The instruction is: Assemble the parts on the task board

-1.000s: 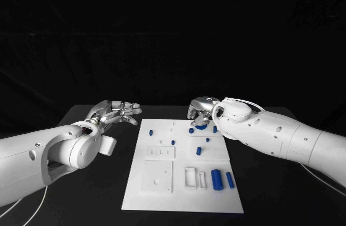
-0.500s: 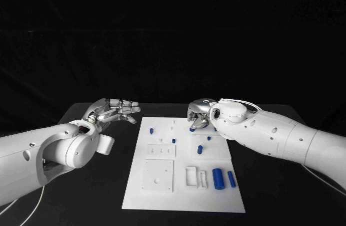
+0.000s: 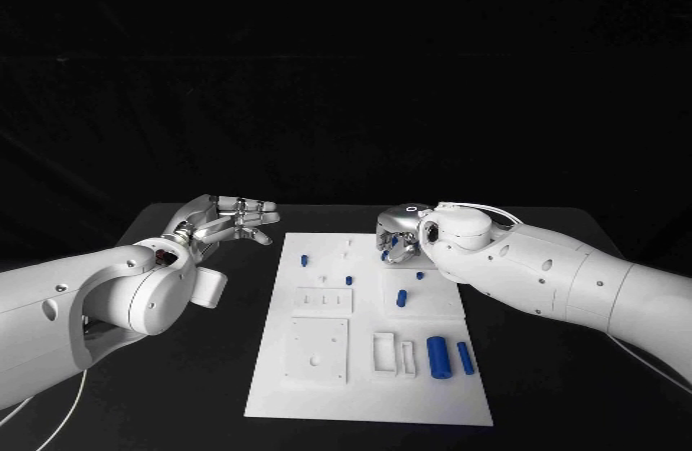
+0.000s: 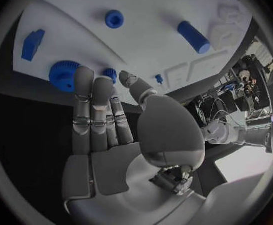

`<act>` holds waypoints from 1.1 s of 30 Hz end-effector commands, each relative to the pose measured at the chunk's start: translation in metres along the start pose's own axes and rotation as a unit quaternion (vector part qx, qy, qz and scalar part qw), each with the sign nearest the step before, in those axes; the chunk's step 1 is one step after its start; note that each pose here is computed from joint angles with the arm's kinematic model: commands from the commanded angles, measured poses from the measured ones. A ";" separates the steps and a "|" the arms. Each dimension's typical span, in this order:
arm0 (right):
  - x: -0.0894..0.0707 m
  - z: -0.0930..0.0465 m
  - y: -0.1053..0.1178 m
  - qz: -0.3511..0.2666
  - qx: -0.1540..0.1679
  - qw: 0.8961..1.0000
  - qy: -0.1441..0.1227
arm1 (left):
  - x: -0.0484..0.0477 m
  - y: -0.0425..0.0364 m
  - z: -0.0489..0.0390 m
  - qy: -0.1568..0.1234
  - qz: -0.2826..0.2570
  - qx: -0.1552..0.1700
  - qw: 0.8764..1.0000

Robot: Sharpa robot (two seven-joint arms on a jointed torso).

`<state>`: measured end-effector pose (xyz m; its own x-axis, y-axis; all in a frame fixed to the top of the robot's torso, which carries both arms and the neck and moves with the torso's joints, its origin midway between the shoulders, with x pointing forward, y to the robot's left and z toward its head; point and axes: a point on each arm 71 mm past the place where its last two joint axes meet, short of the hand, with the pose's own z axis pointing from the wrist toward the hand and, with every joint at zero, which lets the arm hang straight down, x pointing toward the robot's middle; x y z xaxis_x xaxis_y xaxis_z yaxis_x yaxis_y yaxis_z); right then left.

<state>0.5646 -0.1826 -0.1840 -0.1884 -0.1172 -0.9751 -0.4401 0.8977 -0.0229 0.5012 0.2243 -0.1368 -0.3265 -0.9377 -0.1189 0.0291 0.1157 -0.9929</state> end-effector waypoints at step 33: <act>-0.009 0.001 0.007 -0.028 0.003 0.997 -0.072 | 0.0000 -0.0048 0.0009 0.009 0.003 0.005 1.000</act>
<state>0.5643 -0.1768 -0.1814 -0.1111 -0.1227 -0.9862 -0.4451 0.8934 -0.0610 0.5020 0.2254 -0.1342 -0.3266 -0.9369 -0.1248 0.0316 0.1212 -0.9921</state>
